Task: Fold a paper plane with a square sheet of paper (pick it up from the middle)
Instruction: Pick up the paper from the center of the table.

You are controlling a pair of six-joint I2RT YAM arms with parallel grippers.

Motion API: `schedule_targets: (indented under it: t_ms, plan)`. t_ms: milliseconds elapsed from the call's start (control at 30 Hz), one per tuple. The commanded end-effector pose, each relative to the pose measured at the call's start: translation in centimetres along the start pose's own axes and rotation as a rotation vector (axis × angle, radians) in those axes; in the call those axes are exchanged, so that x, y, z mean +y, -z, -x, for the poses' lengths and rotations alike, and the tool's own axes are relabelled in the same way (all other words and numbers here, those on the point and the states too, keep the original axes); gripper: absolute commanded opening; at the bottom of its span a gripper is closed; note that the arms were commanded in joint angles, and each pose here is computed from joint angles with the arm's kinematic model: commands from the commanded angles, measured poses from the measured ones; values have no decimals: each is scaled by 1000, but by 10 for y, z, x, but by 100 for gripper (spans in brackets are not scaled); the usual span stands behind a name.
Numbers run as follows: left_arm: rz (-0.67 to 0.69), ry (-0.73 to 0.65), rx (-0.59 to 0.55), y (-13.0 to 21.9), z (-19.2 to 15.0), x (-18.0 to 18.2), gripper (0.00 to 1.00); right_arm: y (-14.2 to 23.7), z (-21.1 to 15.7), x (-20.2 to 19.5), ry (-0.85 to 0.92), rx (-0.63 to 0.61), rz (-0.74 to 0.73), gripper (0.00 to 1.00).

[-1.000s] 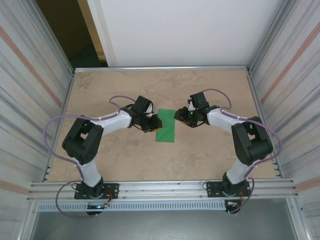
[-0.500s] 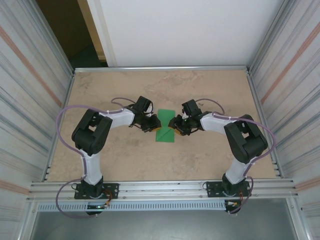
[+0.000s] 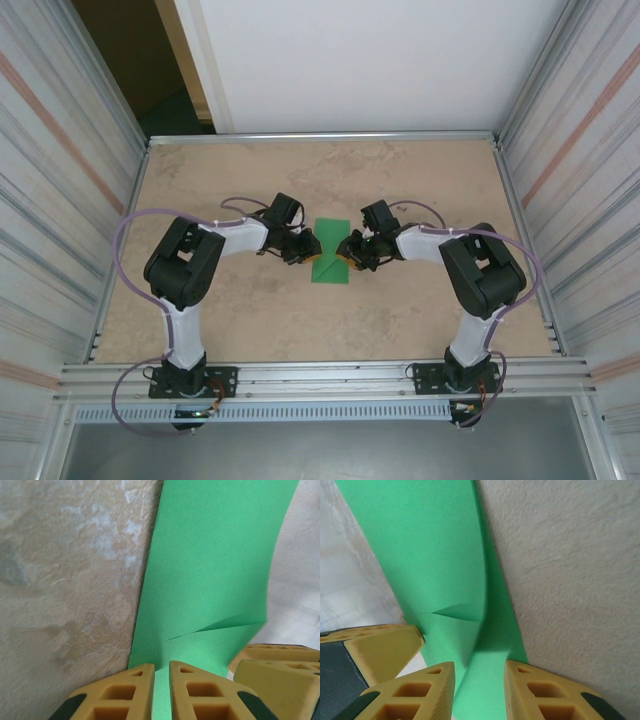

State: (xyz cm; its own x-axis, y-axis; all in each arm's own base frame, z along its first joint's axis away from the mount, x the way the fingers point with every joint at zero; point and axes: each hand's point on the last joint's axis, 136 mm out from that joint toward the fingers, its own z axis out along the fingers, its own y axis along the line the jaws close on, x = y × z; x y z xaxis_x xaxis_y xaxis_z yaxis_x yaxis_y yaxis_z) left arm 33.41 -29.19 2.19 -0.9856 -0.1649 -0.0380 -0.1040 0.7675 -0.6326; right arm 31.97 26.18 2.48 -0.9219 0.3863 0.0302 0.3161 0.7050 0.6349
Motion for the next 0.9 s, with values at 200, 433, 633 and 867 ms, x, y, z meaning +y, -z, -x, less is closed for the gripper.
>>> schedule_targets:
  t_ms: [200, 433, 633, 867]
  plan:
    - [45, 49, 28, -6, -10, 22, 18, -7, 3, 11, 8, -2, 22, 25]
    - [39, 47, 21, -3, -9, 18, 18, -11, 6, 17, 23, -11, 70, 23]
    - [31, 45, 17, 0, -8, 15, 18, -9, 10, 22, 43, -32, 96, 19]
    - [5, 44, -7, 9, -1, 6, 18, -15, 6, 19, 47, -22, 102, 15]
